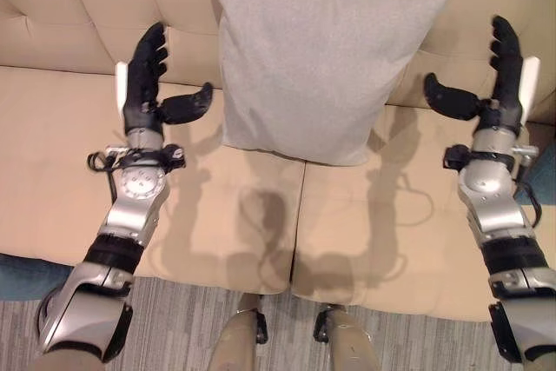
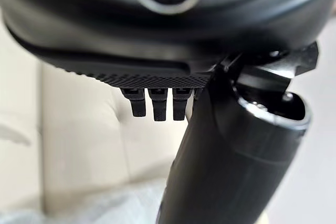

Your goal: Pick up all the scattered cushions and arrange them neatly on the sofa.

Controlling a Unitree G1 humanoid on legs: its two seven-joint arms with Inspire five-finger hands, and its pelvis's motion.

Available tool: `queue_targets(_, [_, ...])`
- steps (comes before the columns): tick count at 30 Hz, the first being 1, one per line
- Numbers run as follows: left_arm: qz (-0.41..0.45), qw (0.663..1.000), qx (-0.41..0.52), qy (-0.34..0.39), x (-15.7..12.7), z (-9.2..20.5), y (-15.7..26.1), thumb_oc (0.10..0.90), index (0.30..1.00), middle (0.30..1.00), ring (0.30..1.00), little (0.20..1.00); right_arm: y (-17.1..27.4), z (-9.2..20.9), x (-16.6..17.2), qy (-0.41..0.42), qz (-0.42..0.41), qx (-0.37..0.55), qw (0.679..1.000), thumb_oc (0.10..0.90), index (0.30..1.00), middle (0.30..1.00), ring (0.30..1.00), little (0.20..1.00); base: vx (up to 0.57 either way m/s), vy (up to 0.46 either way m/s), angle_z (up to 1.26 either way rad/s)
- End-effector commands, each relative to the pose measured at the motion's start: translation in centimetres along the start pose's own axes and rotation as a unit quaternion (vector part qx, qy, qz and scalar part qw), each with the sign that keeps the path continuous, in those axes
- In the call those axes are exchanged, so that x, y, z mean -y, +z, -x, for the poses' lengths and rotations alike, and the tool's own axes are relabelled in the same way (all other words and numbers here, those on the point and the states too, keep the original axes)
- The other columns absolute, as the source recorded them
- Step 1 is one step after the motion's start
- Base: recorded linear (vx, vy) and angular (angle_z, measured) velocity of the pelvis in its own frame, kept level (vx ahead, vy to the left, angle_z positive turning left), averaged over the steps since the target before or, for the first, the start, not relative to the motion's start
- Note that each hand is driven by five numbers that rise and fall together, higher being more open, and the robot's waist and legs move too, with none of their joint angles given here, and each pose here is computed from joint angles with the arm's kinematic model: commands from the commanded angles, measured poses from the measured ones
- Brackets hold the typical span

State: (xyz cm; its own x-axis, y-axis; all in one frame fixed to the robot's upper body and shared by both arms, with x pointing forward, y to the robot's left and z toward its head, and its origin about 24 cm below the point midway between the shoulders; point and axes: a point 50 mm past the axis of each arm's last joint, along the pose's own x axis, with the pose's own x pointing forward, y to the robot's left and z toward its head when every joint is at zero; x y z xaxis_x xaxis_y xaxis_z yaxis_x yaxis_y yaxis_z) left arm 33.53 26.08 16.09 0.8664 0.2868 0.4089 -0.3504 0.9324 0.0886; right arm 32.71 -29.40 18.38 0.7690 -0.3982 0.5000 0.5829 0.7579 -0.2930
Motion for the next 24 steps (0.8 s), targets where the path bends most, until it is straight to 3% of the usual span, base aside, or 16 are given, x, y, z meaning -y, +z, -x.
queue_targets(1, [0.011, 1.0, 0.02, -0.021, 0.5, 1.5, -0.4, 0.8, 0.9, 0.9, 0.9, 0.9, -0.6, 2.2, -0.4, 0.041, -0.02, 0.017, 0.999, 0.8, 0.9, 0.9, 0.9, 0.9, 0.04, 0.0, -0.18])
queue_targets(3, [0.017, 0.999, -0.022, -0.027, 0.3, 4.0, -2.6, 0.8, 0.9, 0.9, 0.9, 0.9, -2.4, 4.2, -0.6, 0.066, -0.014, -0.015, 0.998, 0.8, 0.9, 0.9, 0.9, 0.9, 0.05, 0.009, 0.01])
queue_targets(4, [0.014, 0.997, -0.07, -0.03, -0.2, 7.1, -4.8, 0.8, 0.9, 0.9, 0.9, 0.9, -4.4, 6.9, -0.7, 0.091, -0.006, -0.059, 0.994, 0.8, 0.9, 0.9, 0.9, 0.9, 0.04, 0.019, 0.08])
queue_targets(5, [0.014, 0.997, -0.07, -0.031, -0.2, 7.1, -4.8, 0.8, 0.9, 0.9, 0.9, 0.9, -4.4, 6.9, -0.7, 0.091, -0.005, -0.059, 0.994, 0.8, 0.9, 0.9, 0.9, 0.9, 0.04, 0.029, 0.0])
queue_targets(9, [-0.007, 0.981, -0.193, -0.034, -1.9, 13.7, -9.3, 0.8, 0.9, 0.9, 0.9, 0.9, -8.4, 13.0, -1.2, 0.131, -0.005, -0.166, 0.977, 0.8, 0.9, 0.9, 0.9, 0.9, 0.04, 0.037, -0.09])
queue_targets(14, [-0.034, 0.924, -0.378, -0.032, -3.9, 22.8, -14.2, 0.8, 0.9, 0.9, 0.9, 0.9, -12.2, 20.4, -1.9, 0.179, -0.001, -0.298, 0.938, 0.8, 0.9, 0.9, 0.9, 0.9, 0.04, 0.076, -0.06])
queue_targets(15, [-0.052, 0.896, -0.44, -0.033, -4.4, 26.0, -15.6, 0.8, 0.9, 0.9, 0.9, 0.9, -13.0, 22.7, -2.4, 0.187, -0.016, -0.34, 0.921, 0.8, 0.9, 0.9, 0.9, 0.9, 0.03, 0.12, -0.02])
queue_targets(21, [-0.09, 0.843, -0.529, -0.049, -4.8, 31.0, -17.1, 0.8, 0.9, 0.9, 0.9, 0.9, -14.5, 26.4, -3.1, 0.254, 0.034, -0.388, 0.885, 0.8, 0.9, 0.9, 0.9, 0.9, 0.0, 0.096, 0.02])
queue_targets(24, [-0.107, 0.834, -0.537, -0.064, -4.7, 31.5, -17.3, 0.8, 0.9, 0.9, 0.9, 0.9, -15.0, 27.2, -3.1, 0.263, 0.047, -0.401, 0.876, 0.8, 0.9, 0.9, 0.9, 0.9, -0.05, 0.091, -0.08])
